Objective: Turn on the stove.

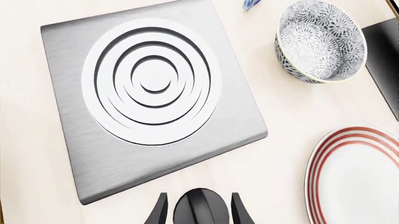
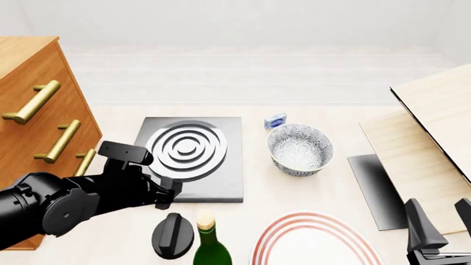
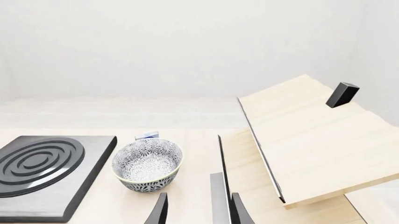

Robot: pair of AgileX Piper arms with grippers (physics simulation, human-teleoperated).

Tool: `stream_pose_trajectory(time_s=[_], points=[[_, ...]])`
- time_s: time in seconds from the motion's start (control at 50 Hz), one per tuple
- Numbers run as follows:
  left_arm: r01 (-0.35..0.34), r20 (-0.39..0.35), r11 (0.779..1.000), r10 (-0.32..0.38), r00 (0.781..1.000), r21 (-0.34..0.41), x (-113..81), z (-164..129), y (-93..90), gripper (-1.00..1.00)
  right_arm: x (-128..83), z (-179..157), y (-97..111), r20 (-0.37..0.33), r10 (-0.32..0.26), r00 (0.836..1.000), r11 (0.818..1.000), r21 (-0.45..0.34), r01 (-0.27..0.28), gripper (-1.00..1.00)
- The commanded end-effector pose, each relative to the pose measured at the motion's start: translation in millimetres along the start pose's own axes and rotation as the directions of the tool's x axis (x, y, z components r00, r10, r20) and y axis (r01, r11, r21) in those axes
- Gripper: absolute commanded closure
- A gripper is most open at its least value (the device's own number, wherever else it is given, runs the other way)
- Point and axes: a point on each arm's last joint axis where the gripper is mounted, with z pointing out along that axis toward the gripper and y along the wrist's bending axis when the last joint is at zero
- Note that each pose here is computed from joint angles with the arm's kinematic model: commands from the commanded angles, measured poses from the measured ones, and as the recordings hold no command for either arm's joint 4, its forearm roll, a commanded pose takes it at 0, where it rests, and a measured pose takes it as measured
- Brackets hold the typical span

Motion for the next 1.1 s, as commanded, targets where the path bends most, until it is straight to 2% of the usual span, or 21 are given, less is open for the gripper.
stream_pose_trajectory(time_s=[0.02, 0.38, 0.96, 1.1], points=[[0.025, -0.005, 1.000, -0.025, 1.000, 0.009, 6.3, 5, -1.8, -1.00, 0, 0, 0, 0.000, 0.000, 1.000, 1.000, 0.000, 0.000, -1.00], [0.082, -0.018, 0.997, -0.082, 0.996, -0.006, 28.3, 12, 6.1, -1.00, 0, 0, 0, 0.000, 0.000, 1.000, 1.000, 0.000, 0.000, -1.00], [0.103, -0.035, 0.994, -0.104, 0.994, -0.028, 40.1, 23, 13.3, -1.00, 0, 0, 0, 0.000, 0.000, 1.000, 1.000, 0.000, 0.000, -1.00], [0.115, -0.046, 0.993, -0.116, 0.992, -0.029, 48.2, 26, 14.1, -1.00, 0, 0, 0, 0.000, 0.000, 1.000, 1.000, 0.000, 0.000, -1.00]])
